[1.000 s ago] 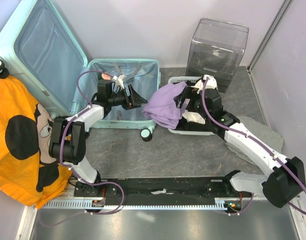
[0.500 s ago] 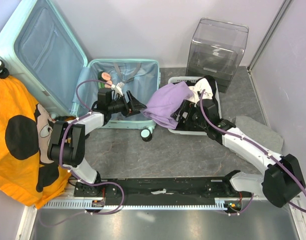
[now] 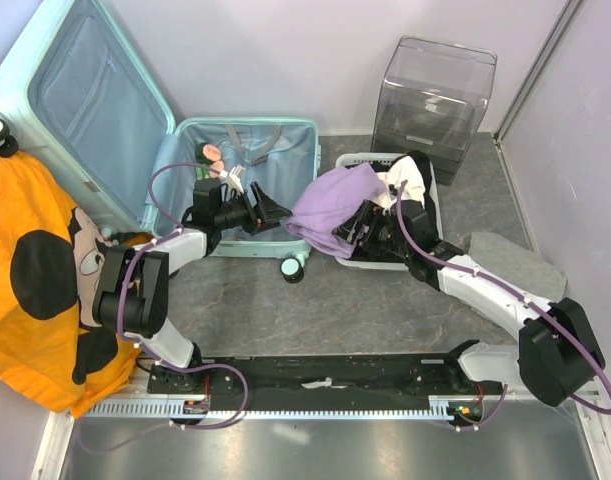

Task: Open, take out, and arrange the luggage
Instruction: Place the clothes in the bin.

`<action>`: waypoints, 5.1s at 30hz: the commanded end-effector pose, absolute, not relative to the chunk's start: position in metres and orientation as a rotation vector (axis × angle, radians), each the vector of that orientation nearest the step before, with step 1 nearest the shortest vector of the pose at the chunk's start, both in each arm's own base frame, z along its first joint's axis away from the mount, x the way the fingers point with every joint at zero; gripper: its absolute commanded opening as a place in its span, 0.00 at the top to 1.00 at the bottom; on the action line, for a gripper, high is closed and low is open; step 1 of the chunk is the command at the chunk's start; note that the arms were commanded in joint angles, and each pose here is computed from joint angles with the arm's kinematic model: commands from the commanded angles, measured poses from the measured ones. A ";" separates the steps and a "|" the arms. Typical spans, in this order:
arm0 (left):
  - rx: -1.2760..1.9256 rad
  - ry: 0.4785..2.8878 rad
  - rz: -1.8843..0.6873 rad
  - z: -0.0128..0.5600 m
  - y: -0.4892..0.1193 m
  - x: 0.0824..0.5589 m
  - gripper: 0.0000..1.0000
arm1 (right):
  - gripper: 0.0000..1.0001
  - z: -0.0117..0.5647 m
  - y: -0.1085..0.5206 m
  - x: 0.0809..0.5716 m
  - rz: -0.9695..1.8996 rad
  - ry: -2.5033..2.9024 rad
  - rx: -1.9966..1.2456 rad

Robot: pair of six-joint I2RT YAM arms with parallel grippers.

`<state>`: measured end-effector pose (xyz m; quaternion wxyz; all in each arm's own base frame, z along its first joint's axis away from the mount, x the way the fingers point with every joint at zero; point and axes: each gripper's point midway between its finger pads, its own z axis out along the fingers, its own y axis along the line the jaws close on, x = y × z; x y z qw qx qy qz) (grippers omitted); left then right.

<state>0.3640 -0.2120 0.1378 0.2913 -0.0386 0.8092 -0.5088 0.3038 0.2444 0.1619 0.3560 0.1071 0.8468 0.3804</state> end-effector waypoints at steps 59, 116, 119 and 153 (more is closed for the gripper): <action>0.194 1.739 -1.449 0.278 -0.264 0.370 0.98 | 1.00 0.310 0.194 0.395 0.843 1.706 0.166; 0.390 1.774 -1.616 0.256 -0.368 0.367 0.98 | 1.00 0.254 0.029 0.401 0.606 1.866 0.413; 0.390 1.821 -1.640 0.242 -0.368 0.356 0.99 | 1.00 0.247 0.029 0.390 0.595 1.898 0.435; 0.239 2.012 -1.074 0.279 -0.210 0.337 0.07 | 0.17 0.347 0.151 0.406 0.641 1.690 0.100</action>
